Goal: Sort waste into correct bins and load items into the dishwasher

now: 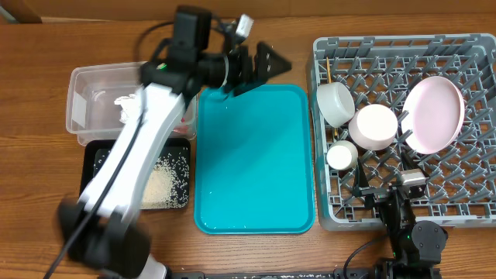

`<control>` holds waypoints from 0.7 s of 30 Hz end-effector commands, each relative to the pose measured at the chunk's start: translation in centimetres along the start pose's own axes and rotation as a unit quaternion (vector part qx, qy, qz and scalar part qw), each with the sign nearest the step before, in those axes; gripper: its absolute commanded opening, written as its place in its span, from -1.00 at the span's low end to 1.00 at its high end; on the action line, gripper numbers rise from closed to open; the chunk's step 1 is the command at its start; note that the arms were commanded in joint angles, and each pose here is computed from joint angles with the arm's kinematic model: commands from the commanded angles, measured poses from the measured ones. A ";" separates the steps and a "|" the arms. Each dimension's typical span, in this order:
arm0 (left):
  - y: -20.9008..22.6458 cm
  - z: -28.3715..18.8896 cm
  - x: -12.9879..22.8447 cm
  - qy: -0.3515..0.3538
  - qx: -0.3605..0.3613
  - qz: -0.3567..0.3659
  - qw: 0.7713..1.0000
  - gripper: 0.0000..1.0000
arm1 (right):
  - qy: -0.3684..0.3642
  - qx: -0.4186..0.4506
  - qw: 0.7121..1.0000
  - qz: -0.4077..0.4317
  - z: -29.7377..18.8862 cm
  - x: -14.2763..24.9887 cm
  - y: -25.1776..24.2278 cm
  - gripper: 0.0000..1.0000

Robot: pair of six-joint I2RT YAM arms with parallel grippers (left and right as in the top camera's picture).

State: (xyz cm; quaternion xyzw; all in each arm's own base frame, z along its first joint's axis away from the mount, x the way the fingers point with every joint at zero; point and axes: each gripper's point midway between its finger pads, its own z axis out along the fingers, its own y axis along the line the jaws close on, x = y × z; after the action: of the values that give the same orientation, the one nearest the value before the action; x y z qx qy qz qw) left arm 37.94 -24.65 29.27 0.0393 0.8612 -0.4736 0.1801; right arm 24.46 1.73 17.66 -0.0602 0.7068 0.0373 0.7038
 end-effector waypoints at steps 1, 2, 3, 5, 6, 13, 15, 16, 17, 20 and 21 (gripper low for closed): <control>2.8 -7.8 -0.6 -0.108 -0.232 0.129 0.958 1.00 | -0.001 0.000 1.000 0.005 0.0 0.2 0.0 1.00; 3.1 -9.9 0.2 -0.117 -0.272 0.127 0.947 1.00 | -0.001 0.000 1.000 0.005 0.0 0.2 0.0 1.00; 3.5 -12.5 1.3 -0.129 -0.316 0.125 0.931 1.00 | -0.001 0.000 1.000 0.005 0.0 0.2 0.0 1.00; 3.5 -16.7 3.5 -0.148 -0.373 0.124 0.907 1.00 | -0.001 0.000 1.000 0.005 0.0 0.2 0.0 1.00; 3.4 -18.4 4.6 -0.154 -0.390 0.122 0.899 1.00 | -0.001 0.000 1.000 0.005 0.0 0.2 0.0 1.00; 1.8 -24.7 12.7 -0.159 -0.400 0.118 0.895 1.00 | -0.001 0.000 1.000 0.005 0.0 0.2 0.0 1.00; 1.7 -25.5 14.3 -0.155 -0.398 0.117 0.897 1.00 | -0.001 0.000 1.000 0.005 0.0 0.2 0.0 1.00; 1.7 -25.9 15.1 -0.152 -0.400 0.116 0.897 1.00 | -0.001 0.000 1.000 0.005 0.0 0.2 0.0 1.00; 1.8 -26.1 15.9 -0.145 -0.401 0.113 0.897 1.00 | -0.001 0.000 1.000 0.005 0.0 0.2 0.0 1.00; 2.5 -26.8 18.0 -0.121 -0.413 0.104 0.896 1.00 | -0.001 0.000 1.000 0.005 0.0 0.2 0.0 1.00; 2.6 -26.9 18.3 -0.113 -0.416 0.111 0.895 1.00 | -0.001 0.000 1.000 0.005 0.0 0.2 0.0 1.00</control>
State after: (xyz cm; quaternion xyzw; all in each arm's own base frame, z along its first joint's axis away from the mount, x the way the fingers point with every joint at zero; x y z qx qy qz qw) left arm 14.72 -3.43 34.00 -0.0112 0.9421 -0.0694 0.3279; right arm 24.46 1.72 17.65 -0.0603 0.7069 0.0369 0.7037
